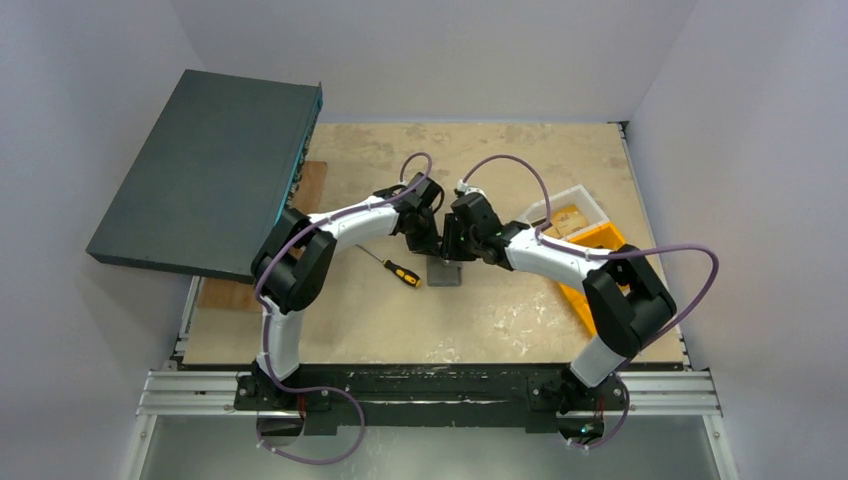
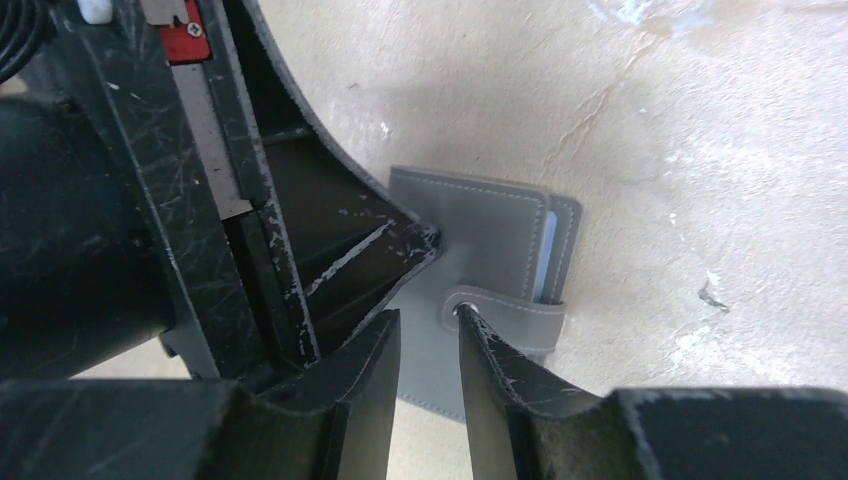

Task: Take the credit cards out of the card holder
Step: Open the card holder at the center of the board.

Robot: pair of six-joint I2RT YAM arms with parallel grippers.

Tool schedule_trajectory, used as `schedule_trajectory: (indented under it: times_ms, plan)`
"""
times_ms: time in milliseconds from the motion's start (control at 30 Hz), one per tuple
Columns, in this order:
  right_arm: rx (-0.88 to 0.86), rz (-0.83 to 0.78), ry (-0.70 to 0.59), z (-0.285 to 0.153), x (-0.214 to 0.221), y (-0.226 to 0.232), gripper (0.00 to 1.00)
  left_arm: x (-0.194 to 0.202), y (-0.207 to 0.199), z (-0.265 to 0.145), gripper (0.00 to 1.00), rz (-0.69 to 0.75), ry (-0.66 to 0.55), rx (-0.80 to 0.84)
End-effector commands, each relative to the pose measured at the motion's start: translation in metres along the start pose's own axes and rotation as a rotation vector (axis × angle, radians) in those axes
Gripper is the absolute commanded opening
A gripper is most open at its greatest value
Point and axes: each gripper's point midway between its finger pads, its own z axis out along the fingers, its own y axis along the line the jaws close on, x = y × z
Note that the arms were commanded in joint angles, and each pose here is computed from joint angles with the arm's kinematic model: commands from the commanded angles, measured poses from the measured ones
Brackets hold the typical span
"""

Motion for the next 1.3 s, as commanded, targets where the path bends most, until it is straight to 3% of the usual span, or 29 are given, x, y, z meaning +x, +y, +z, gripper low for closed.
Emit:
schedule_trajectory:
  times_ms: [0,433,567,1067,1167,1267]
  plan:
    - [0.117,-0.065,-0.058,0.008,-0.005,-0.005,0.29,0.018,0.025,0.018,0.00,0.005,0.077,-0.072]
    - [0.222,-0.126,-0.040,0.030,0.029,-0.013,0.32,0.022,0.026,0.022,0.00,-0.045,0.130,-0.035]
    - [0.203,-0.130,-0.049,0.026,0.034,-0.009,0.41,0.022,0.026,0.023,0.00,-0.072,0.146,-0.021]
    - [0.172,-0.146,-0.082,0.022,0.041,-0.009,0.33,0.026,0.031,0.029,0.00,-0.126,0.195,-0.010]
    - [0.182,-0.175,-0.094,0.019,0.043,-0.004,0.41,0.026,0.032,0.030,0.00,-0.128,0.200,-0.010]
    - [0.202,-0.192,-0.096,0.019,0.045,-0.004,0.42,0.027,0.033,0.030,0.00,-0.127,0.204,-0.012]
